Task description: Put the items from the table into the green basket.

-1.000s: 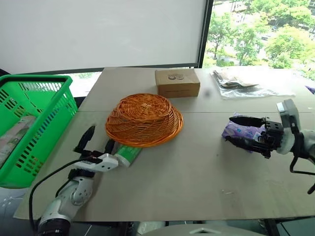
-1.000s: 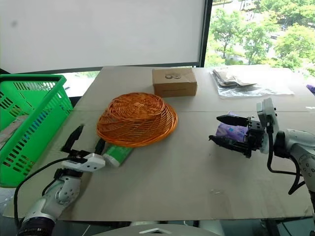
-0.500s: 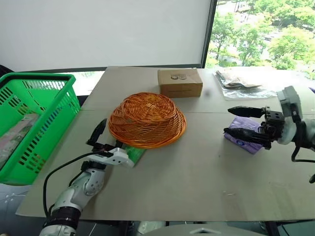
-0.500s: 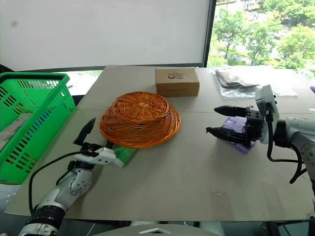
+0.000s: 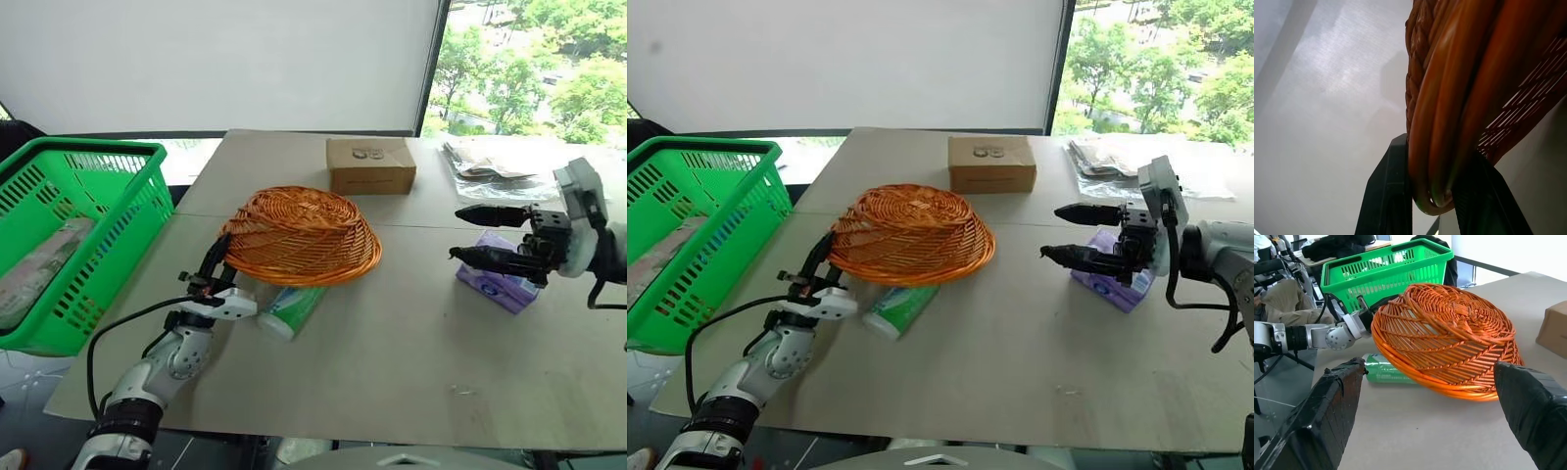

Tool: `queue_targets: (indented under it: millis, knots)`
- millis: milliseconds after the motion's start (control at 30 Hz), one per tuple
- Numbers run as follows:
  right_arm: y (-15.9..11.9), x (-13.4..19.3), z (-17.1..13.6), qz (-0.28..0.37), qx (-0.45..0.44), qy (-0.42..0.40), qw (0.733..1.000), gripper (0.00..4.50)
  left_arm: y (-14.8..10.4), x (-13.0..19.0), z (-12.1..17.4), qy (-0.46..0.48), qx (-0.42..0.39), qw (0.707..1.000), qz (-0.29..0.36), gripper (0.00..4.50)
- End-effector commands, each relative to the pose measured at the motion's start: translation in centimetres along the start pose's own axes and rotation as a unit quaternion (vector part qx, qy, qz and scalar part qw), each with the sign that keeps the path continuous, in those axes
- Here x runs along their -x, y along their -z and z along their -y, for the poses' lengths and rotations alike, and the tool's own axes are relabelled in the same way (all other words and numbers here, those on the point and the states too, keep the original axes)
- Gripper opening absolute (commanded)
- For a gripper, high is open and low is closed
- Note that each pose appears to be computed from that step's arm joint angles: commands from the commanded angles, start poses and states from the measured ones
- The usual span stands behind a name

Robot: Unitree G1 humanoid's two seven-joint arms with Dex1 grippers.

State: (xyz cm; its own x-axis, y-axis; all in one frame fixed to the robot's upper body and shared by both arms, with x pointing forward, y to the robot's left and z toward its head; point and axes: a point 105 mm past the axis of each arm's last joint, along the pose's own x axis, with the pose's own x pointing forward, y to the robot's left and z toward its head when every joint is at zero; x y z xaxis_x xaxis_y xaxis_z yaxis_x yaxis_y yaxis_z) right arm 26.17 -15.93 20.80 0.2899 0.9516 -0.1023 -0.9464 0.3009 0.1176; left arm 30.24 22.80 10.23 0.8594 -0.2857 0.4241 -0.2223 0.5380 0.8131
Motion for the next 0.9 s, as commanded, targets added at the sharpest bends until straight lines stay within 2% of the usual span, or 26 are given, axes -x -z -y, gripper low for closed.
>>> queue_targets:
  millis: [33,100,200,233,333,367,400,433,467,567,733,767,900]
  knots:
    - [-0.7,-0.2,-0.1,0.019,0.022,-0.003,1.0,4.5,0.5,-4.3,-6.0,-0.137,0.104,0.984,-0.047,0.52]
    - [-0.3,-0.5,-0.1,0.028,0.022,-0.002,0.999,4.5,2.0,-6.2,-9.1,-0.212,0.214,0.948,-0.1,0.51]
    - [0.4,-0.9,-0.2,0.038,0.021,0.0,0.999,4.5,3.2,-8.1,-11.1,-0.256,0.33,0.898,-0.138,0.5]
    - [0.6,-1.1,-0.3,0.043,0.02,0.001,0.999,4.5,4.0,-8.7,-11.6,-0.279,0.381,0.868,-0.155,0.5]
    - [0.9,-1.6,-0.5,0.058,0.018,0.003,0.998,4.5,6.2,-10.5,-11.4,-0.31,0.544,0.751,-0.211,0.5]
    - [1.0,-1.7,-0.6,0.06,0.018,0.004,0.998,4.5,6.5,-11.0,-11.1,-0.308,0.571,0.728,-0.223,0.5]
    - [1.2,-1.8,-0.6,0.064,0.02,0.006,0.998,4.5,6.8,-12.2,-10.0,-0.295,0.637,0.669,-0.244,0.5]
    - [1.3,-2.0,-0.6,0.067,0.022,0.008,0.997,4.5,6.9,-13.3,-9.1,-0.28,0.686,0.618,-0.262,0.5]
    - [1.5,-2.0,-0.6,0.071,0.024,0.011,0.997,4.5,6.7,-14.4,-8.5,-0.268,0.717,0.585,-0.269,0.5]
    - [1.7,-2.3,-0.5,0.081,0.029,0.019,0.996,4.5,5.1,-17.4,-7.0,-0.215,0.79,0.505,-0.274,0.5]
    - [2.0,-2.5,-0.5,0.098,0.034,0.033,0.994,4.5,2.2,-20.7,-4.8,-0.152,0.848,0.433,-0.266,0.5]
    - [2.1,-2.5,-0.5,0.1,0.035,0.036,0.994,4.5,2.0,-20.9,-4.6,-0.151,0.857,0.418,-0.261,1.3]
    - [2.2,-2.2,-0.7,0.106,0.037,0.049,0.993,4.5,1.4,-21.6,-4.5,-0.154,0.875,0.385,-0.249,2.58]
